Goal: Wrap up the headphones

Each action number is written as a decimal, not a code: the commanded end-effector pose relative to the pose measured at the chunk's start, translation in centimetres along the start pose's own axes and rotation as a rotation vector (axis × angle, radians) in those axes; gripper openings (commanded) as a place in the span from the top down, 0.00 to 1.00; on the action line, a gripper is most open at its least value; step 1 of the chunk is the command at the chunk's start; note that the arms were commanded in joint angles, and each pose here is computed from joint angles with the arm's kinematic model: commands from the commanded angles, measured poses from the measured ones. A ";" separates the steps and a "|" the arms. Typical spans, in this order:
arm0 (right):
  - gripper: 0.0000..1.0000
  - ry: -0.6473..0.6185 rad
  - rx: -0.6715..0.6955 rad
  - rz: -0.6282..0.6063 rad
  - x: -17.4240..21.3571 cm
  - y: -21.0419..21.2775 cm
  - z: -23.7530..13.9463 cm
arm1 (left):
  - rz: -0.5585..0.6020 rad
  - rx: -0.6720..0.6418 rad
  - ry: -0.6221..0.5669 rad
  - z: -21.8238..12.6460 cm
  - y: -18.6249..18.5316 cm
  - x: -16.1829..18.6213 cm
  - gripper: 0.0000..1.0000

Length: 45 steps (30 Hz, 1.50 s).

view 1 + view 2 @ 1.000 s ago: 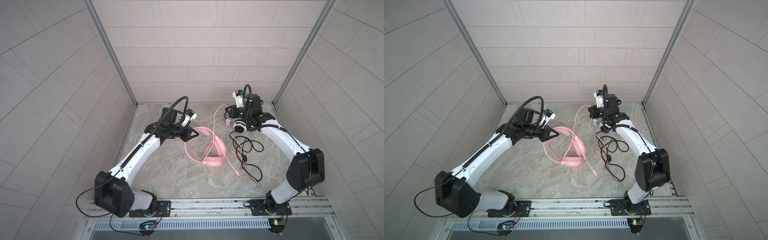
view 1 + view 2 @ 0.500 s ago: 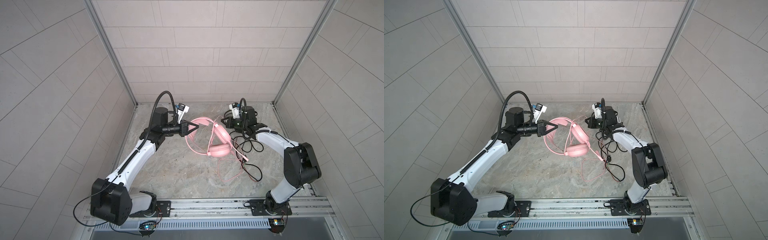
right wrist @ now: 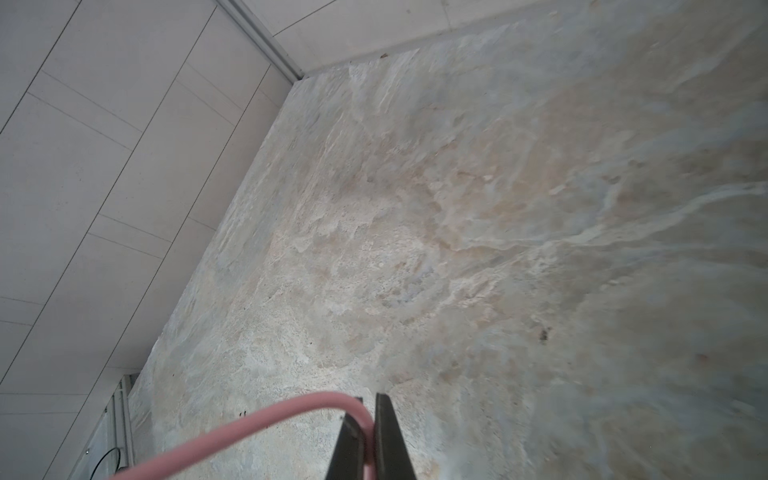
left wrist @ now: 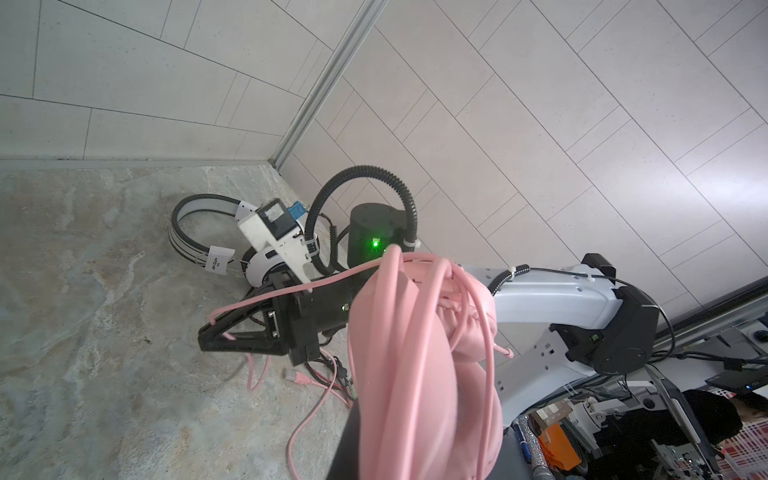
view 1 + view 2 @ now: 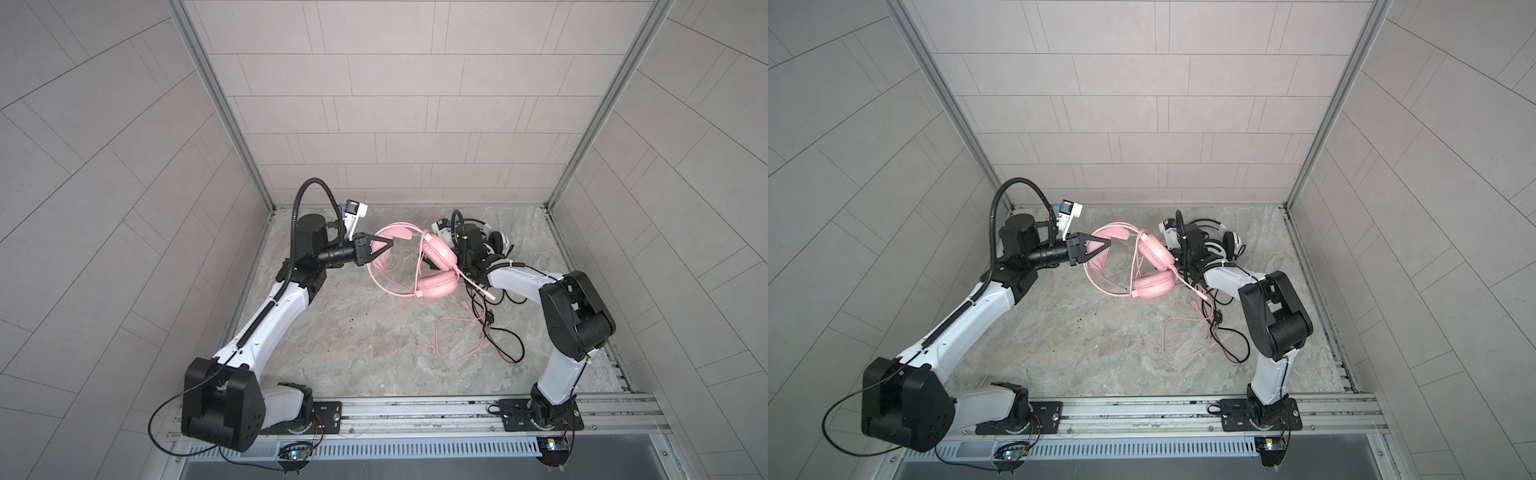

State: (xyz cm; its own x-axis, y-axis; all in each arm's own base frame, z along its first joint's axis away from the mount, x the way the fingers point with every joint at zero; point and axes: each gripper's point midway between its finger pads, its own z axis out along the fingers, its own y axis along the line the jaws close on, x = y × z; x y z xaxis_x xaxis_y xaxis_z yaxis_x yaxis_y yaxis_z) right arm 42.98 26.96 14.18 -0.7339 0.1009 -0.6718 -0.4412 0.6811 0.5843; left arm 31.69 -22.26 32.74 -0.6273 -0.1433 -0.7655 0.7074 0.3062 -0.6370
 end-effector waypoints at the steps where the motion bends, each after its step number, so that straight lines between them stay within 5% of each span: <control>1: 1.00 -0.047 -0.080 0.044 -0.2 1.8 1.0 | 0.119 0.078 -0.061 -1.2 -3.3 -2.2 1.00; 9: 1.00 -0.072 -0.423 0.186 -0.5 6.3 2.0 | 0.130 0.032 -0.130 -2.5 -2.7 -3.2 1.00; 14: 0.97 -0.088 -0.522 0.227 -0.8 7.1 2.6 | 0.125 -0.001 -0.181 -3.2 -2.1 -3.7 1.00; 21: 0.83 -0.030 -0.517 0.197 0.7 8.2 4.3 | 0.137 -0.024 -0.226 -4.3 -2.0 -4.4 1.00; 36: 0.74 0.065 -0.516 0.219 5.2 9.0 8.0 | 0.093 -0.052 -0.339 -6.8 -0.7 -6.4 1.00; 45: 0.88 0.065 -0.600 0.249 6.3 12.2 10.6 | 0.065 -0.032 -0.386 -7.6 0.0 -7.3 1.00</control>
State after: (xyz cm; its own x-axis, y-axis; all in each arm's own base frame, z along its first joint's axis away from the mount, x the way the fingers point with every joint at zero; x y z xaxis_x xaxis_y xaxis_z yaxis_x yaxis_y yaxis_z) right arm 38.90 42.16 11.31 -0.8695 0.1371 -0.4745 -0.4526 0.1633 0.8766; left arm 34.57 -14.36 36.13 -0.4925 -0.4407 -0.7505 0.6551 0.3800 -0.6530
